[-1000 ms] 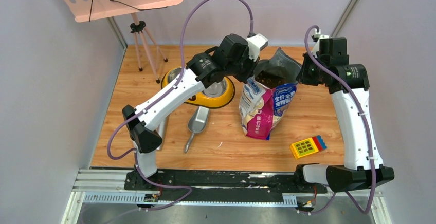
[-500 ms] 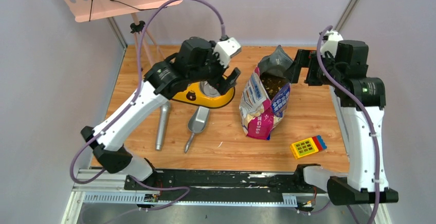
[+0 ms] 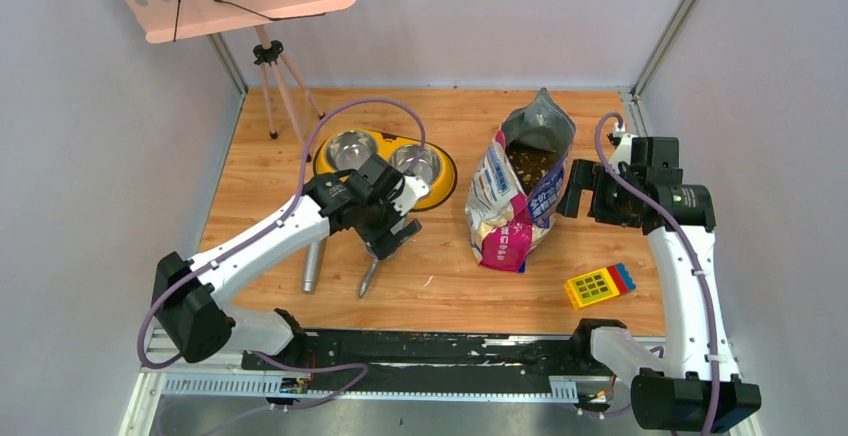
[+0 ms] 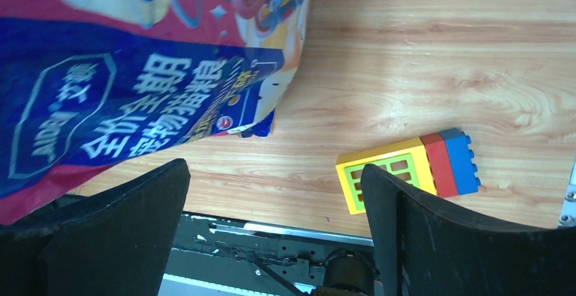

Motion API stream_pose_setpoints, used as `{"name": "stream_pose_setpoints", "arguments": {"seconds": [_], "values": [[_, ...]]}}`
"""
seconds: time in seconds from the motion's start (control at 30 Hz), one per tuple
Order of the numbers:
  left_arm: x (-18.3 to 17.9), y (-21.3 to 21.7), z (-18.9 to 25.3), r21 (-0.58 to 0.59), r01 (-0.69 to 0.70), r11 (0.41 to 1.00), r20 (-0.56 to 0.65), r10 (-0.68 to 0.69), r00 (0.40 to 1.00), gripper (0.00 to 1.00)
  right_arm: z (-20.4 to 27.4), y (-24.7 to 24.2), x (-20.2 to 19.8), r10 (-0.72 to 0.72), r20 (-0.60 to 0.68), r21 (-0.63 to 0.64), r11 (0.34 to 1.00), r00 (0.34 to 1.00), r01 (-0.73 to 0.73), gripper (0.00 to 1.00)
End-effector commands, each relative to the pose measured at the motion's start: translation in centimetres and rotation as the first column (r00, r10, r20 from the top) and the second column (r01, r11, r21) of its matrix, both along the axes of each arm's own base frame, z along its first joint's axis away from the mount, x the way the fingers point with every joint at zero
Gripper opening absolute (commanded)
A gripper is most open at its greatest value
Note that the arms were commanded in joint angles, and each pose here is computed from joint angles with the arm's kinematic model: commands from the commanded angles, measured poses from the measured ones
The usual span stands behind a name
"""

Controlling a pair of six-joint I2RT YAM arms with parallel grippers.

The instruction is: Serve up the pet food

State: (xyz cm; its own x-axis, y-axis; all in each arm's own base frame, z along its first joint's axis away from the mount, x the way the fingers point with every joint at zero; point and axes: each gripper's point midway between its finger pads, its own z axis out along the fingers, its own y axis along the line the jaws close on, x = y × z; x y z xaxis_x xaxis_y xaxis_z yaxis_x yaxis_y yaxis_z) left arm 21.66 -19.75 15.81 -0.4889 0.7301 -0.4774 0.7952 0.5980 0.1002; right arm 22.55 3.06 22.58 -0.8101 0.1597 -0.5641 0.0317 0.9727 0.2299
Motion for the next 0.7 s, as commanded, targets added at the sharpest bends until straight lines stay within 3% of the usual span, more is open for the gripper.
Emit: {"name": "stream_pose_setpoints", "arguments": {"seconds": [0.0, 0.13, 0.27, 0.43, 0.67], "values": [[1.7, 2.4, -1.4, 0.076, -0.142, 0.987, 0.049, 0.138, 0.989, 1.0, 3.1, 1.8, 0.0, 0.109, 0.148, 0.044, 0.992, 0.983, -0.116, 1.0], [4.1, 3.6, -1.9, 0.04, -0.223, 0.974, 0.02, 0.223, 0.975, 1.0, 3.8, 2.2, -0.2, 0.134, 0.205, 0.048, 0.988, 0.97, -0.147, 1.0], [6.7, 4.5, -2.6, -0.038, -0.357, 0.933, -0.01, 0.357, 0.934, 1.0, 3.0, 1.2, -0.3, 0.115, 0.179, 0.002, 0.993, 0.977, -0.118, 1.0], [9.4, 4.0, -3.2, -0.057, -0.387, 0.92, -0.026, 0.386, 0.922, 0.99, 1.9, -0.4, 0.3, 0.122, 0.12, -0.089, 0.99, 0.985, -0.111, 1.0], [11.3, 3.2, -5.0, -0.028, -0.39, 0.92, -0.059, 0.388, 0.92, 0.97, 2.4, 1.6, -0.1, 0.176, 0.149, -0.001, 0.984, 0.973, -0.178, 1.0]]}}
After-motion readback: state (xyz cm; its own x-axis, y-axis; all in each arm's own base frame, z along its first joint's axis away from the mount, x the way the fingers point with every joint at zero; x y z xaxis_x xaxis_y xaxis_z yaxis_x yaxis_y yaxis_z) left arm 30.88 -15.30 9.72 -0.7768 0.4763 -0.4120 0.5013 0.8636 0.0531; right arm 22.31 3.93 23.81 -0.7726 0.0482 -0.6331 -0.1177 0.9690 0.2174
